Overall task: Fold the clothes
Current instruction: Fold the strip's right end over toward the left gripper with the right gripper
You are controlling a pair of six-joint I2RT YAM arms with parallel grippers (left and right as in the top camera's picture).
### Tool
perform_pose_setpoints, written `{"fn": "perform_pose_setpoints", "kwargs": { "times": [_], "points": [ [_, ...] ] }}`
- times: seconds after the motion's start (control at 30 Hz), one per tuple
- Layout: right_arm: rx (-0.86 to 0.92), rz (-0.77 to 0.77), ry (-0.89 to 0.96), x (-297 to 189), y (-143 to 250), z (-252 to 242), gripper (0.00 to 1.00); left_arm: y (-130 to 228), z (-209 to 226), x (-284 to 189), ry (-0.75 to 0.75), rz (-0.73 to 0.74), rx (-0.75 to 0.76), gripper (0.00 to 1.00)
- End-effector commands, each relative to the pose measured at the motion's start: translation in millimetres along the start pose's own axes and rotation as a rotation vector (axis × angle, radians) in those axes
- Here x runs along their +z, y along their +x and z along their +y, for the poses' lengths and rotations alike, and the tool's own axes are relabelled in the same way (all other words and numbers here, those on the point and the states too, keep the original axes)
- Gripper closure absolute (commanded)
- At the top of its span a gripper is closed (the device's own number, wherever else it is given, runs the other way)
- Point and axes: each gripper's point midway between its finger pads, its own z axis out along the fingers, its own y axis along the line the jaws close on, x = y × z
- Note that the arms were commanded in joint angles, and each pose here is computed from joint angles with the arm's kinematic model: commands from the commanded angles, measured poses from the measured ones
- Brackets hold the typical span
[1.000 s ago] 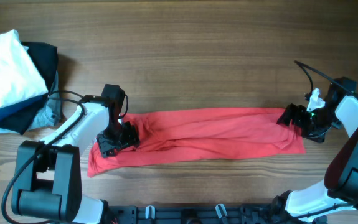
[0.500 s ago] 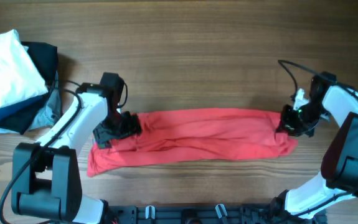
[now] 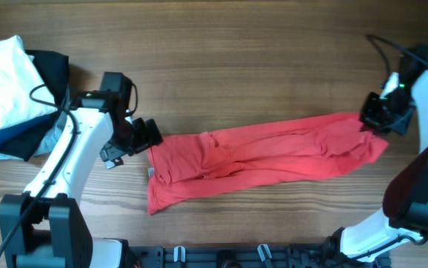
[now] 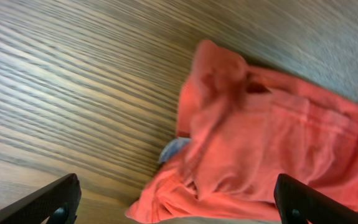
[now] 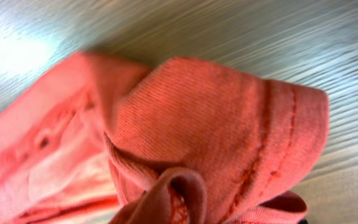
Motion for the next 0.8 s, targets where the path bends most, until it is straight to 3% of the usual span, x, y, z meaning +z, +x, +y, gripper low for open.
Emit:
{"fn": "perform_pose_setpoints", "kwargs": {
  "times": [0.0, 0.17, 0.5, 0.57, 0.67, 0.73, 0.77],
  "points": [
    [-0.114, -0.008, 0.036, -10.4, 17.2, 37.0, 0.96, -12.1, 13.4, -8.2, 0.0, -0.033, -0.063, 0.0],
    [-0.236, -0.009, 0.165, -2.7, 45.6, 78.4, 0.95, -12.1, 13.4, -8.8, 0.029, -0.017, -0.083, 0.0],
    [-0.481, 0.011, 0.21, 5.1, 102.3, 139.1, 0.95, -12.0, 13.4, -8.8, 0.029, -0.017, -0.083, 0.0],
    [-0.518, 0.042, 0.17, 6.8, 113.8, 149.1, 0.78, -11.1, 13.9, -8.8, 0.027, -0.013, -0.083, 0.0],
    [-0.635, 0.089, 0.042, 9.1, 126.8, 170.5, 0.75, -10.5, 14.2, -8.8, 0.025, -0.011, -0.084, 0.0],
    [-0.699, 0.121, -0.038, 8.6, 135.6, 181.6, 0.59, -10.4, 14.3, -8.7, 0.025, -0.011, -0.084, 0.0],
    [-0.711, 0.125, -0.046, 8.5, 136.5, 182.5, 0.58, -10.4, 14.2, -8.8, 0.025, -0.01, -0.084, 0.0]
  ]
}}
